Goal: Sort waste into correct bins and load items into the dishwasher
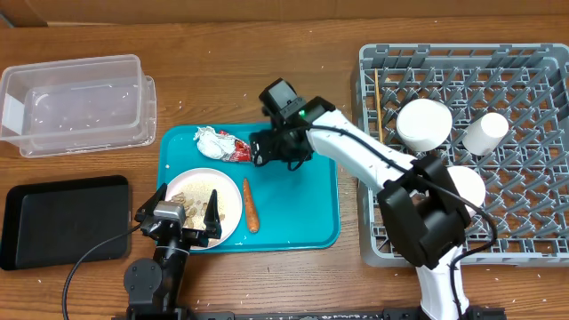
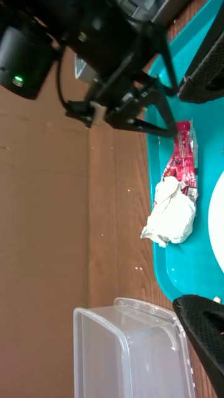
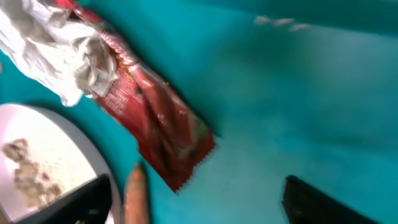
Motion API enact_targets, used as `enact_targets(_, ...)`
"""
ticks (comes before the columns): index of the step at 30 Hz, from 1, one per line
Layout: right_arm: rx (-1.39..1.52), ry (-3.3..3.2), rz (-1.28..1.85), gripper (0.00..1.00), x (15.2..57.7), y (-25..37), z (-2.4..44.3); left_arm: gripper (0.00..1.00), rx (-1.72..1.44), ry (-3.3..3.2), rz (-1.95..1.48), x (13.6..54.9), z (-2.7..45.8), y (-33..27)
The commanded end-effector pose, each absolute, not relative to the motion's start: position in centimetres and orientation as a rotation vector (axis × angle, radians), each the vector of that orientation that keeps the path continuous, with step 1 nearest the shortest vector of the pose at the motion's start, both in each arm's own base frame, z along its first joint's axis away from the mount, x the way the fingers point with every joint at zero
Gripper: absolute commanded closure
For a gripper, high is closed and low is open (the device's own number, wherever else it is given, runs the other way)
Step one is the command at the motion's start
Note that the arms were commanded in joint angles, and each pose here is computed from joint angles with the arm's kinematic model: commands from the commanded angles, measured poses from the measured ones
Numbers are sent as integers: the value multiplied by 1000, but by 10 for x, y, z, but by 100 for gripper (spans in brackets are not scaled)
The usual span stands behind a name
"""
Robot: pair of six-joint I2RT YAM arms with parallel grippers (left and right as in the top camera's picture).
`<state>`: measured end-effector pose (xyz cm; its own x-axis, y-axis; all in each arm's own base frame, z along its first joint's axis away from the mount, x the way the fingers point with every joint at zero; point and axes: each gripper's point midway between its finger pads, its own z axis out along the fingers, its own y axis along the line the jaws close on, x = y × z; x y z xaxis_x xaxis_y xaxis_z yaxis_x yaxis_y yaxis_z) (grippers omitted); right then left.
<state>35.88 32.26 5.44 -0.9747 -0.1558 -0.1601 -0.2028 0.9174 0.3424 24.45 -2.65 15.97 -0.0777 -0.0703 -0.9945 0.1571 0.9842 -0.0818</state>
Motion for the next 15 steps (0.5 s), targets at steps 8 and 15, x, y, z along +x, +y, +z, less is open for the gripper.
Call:
enact_targets(8,98,2589,279,0,430,189,232,0,84,1631,-168,244,160,-27)
enact_targets(15,501,2503,127,0,449,42,255,0,84,1631,-168,244,160,-27)
